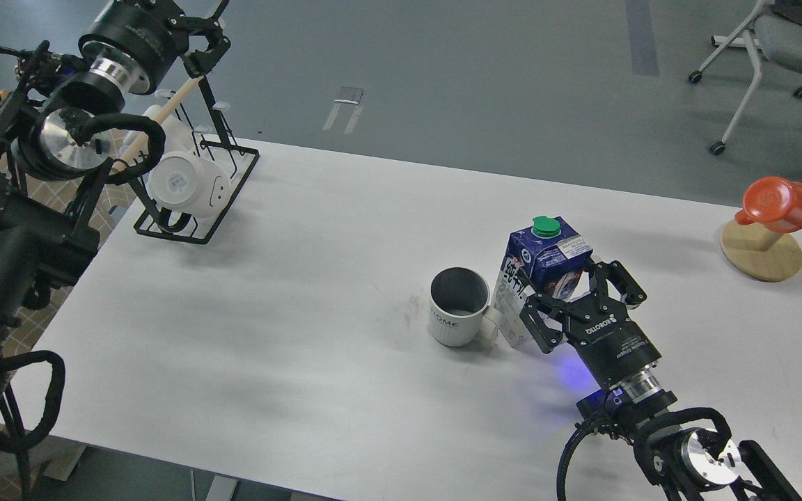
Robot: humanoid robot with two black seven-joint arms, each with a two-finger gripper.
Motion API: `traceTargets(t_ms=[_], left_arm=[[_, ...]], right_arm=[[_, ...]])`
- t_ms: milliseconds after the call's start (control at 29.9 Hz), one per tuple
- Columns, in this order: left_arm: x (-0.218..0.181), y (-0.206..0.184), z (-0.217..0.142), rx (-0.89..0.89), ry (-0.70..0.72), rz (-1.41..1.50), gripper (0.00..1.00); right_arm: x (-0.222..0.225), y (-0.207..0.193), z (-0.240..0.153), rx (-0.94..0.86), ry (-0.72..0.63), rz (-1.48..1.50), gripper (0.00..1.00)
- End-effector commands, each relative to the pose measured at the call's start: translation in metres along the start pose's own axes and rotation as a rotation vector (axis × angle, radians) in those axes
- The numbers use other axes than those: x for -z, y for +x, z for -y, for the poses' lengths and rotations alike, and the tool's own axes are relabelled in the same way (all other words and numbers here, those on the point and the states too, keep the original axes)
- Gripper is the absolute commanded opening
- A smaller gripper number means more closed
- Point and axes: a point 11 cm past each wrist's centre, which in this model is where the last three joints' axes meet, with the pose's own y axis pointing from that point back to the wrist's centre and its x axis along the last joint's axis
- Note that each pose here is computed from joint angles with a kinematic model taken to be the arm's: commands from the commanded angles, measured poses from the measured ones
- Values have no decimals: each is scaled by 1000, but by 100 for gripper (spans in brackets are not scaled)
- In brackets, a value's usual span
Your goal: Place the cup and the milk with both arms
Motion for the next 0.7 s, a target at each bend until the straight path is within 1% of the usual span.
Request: traceTargets(t_ms=[0,201,334,434,568,668], left_arm=[[1,-1,0,3,1,-4,98],[1,-2,1,5,0,-6,98],[0,-2,1,5,-2,-4,98],[0,-2,1,3,-4,-6,98],[0,-3,1,4,-3,-7,98],[-1,-5,3,9,-6,-8,98]], right_arm=[[-2,7,-15,-23,18,16,100],[-17,21,-54,-81,41,58,100],[-25,22,-72,-95,57,73,100],[-13,9,-78,-65,105,55,100],[32,-8,-94,-43,212,-25,100],[52,-21,-90,-12,240,-69,100]])
